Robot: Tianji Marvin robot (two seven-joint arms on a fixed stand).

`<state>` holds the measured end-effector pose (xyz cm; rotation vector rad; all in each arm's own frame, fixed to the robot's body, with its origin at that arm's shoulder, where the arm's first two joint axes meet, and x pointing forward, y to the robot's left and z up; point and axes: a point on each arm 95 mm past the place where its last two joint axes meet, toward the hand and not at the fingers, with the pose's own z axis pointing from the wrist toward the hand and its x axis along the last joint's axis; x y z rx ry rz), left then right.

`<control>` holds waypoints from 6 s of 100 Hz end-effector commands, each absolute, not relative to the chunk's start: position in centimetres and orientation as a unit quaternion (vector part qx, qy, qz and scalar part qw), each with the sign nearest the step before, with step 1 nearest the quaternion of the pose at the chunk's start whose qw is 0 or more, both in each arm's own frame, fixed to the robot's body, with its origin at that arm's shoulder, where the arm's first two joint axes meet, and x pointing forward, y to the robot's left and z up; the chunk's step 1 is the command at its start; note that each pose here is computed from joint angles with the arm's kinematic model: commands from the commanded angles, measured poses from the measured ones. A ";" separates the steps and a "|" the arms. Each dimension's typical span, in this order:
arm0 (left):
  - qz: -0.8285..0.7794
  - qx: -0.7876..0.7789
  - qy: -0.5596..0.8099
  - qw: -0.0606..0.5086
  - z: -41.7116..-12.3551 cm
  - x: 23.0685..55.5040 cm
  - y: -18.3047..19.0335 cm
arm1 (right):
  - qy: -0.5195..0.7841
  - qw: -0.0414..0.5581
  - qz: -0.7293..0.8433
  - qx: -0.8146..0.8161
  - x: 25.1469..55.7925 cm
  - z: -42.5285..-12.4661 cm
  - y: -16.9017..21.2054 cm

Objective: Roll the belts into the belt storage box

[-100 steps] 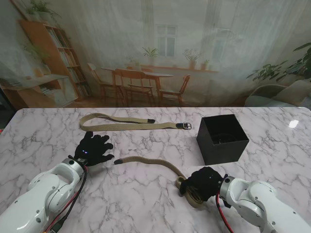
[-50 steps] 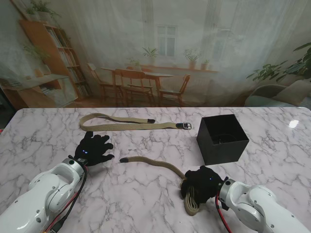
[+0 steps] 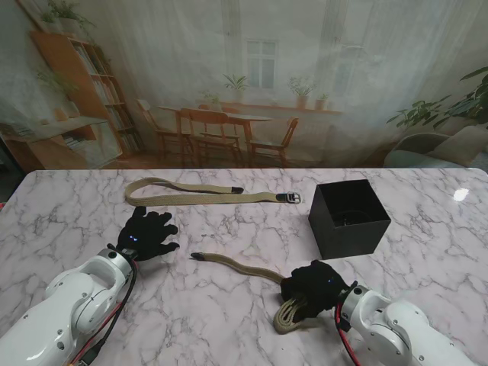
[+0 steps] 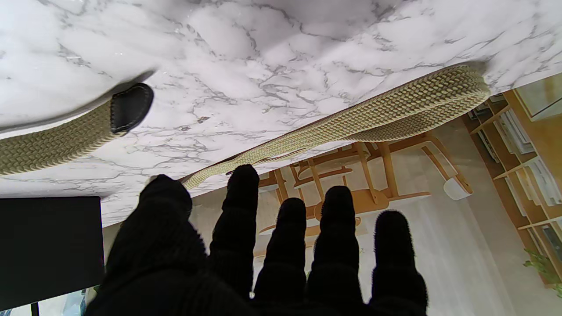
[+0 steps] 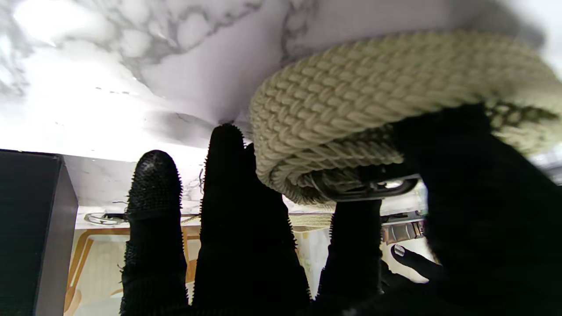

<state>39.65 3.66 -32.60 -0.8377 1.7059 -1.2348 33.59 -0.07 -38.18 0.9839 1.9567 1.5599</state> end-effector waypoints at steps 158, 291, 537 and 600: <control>-0.491 -0.336 0.685 0.420 -32.8 39.6 3.5 | 0.710 0.299 0.550 0.323 33.4 -40.2 -0.6; -0.489 -0.333 0.685 0.424 -32.7 39.6 3.6 | 0.709 0.269 0.537 0.371 33.0 -39.1 -1.8; -0.492 -0.333 0.697 0.402 -33.2 39.8 2.4 | 0.681 0.341 0.506 0.404 30.9 -40.3 0.3; -0.498 -0.331 0.740 0.309 -34.0 40.4 -1.4 | 0.645 0.355 0.537 0.413 31.6 -40.3 0.7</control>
